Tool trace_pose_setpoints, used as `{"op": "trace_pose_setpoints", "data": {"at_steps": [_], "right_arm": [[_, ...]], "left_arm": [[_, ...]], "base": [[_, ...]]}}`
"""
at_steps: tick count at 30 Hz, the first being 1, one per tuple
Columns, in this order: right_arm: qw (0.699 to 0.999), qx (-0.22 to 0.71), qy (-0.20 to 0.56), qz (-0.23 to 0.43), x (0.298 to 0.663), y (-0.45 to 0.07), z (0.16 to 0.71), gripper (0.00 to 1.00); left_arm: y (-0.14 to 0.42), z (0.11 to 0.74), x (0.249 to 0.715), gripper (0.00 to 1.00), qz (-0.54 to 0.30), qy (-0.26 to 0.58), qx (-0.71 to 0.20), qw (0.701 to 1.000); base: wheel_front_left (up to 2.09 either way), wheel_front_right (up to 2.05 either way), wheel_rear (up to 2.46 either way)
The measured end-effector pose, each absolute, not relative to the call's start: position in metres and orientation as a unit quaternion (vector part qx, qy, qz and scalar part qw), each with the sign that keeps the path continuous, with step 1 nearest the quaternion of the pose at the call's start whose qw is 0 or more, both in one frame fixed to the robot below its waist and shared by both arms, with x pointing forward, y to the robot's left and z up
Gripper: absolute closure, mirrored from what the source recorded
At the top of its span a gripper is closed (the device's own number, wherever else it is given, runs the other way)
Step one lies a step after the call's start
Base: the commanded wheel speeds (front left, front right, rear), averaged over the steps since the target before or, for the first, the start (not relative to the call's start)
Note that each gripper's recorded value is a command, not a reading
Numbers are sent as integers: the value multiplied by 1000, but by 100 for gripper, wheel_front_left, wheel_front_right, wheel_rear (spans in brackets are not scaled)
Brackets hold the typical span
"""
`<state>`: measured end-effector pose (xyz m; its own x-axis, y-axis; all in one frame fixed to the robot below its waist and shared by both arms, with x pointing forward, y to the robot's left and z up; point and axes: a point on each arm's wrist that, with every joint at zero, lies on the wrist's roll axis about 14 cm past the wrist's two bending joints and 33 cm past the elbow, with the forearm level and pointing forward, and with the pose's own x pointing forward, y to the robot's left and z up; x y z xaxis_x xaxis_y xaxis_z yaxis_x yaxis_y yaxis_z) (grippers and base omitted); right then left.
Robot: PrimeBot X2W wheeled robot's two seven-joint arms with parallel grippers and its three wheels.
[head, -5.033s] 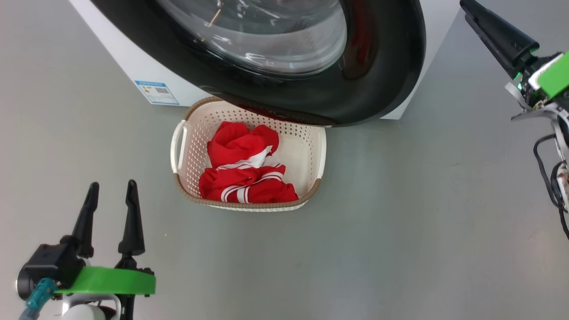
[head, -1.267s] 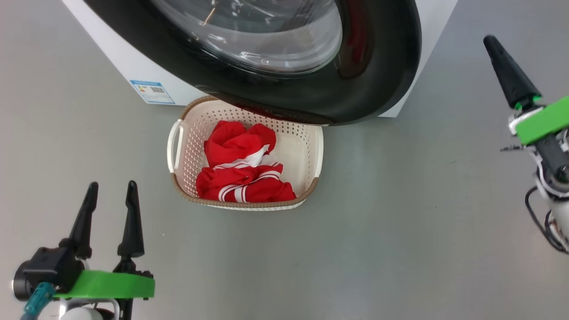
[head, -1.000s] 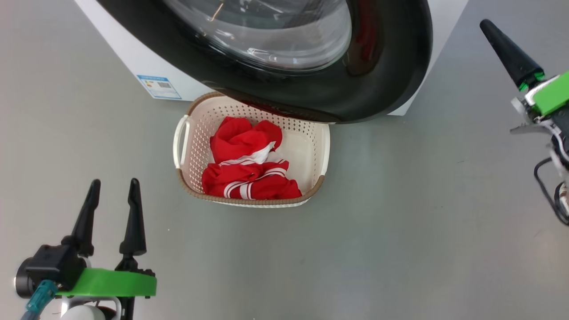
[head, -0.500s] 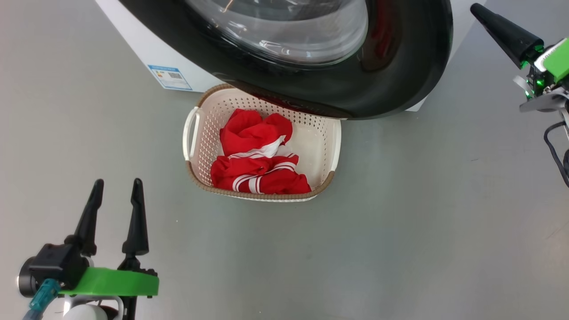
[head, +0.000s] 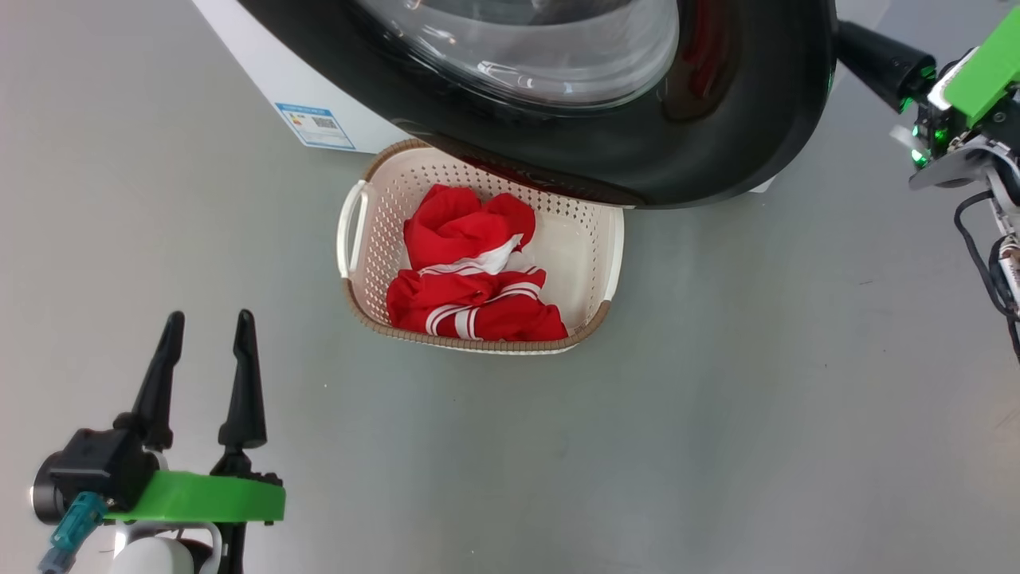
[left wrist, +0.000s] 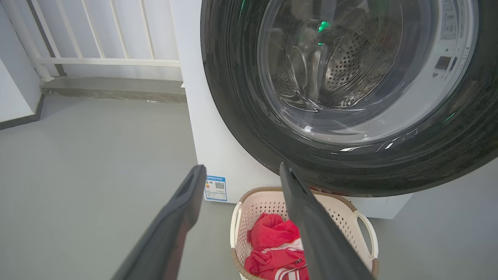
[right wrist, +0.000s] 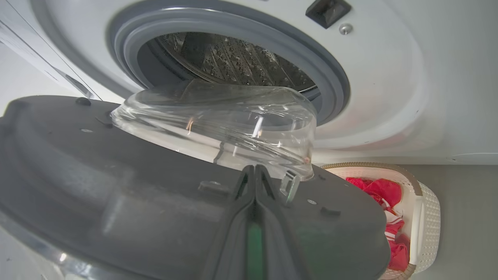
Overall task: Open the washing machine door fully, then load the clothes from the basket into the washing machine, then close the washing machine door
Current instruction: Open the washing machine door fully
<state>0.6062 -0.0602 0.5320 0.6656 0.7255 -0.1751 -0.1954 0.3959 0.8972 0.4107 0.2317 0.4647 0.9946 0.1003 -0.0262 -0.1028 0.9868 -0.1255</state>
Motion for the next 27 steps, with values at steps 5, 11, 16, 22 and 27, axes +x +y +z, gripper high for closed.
{"op": "trace_pose_setpoints", "data": {"at_steps": [5,11,16,22,27], "right_arm": [[770,468,311,301,601,-54,527,100],[766,453,329,316,592,-50,532,100],[760,438,342,336,579,-42,537,100],[749,429,358,355,555,-32,537,100],[739,421,372,372,534,-23,536,100]], "left_arm": [[232,466,410,0,53,8,-65,996],[231,470,411,0,52,1,-67,996],[229,474,410,0,50,-4,-69,996],[227,482,407,0,47,-13,-72,996],[228,487,401,0,47,-19,-73,996]], "base": [[0,0,0],[0,0,0],[0,0,0],[0,0,0],[0,0,0]]}}
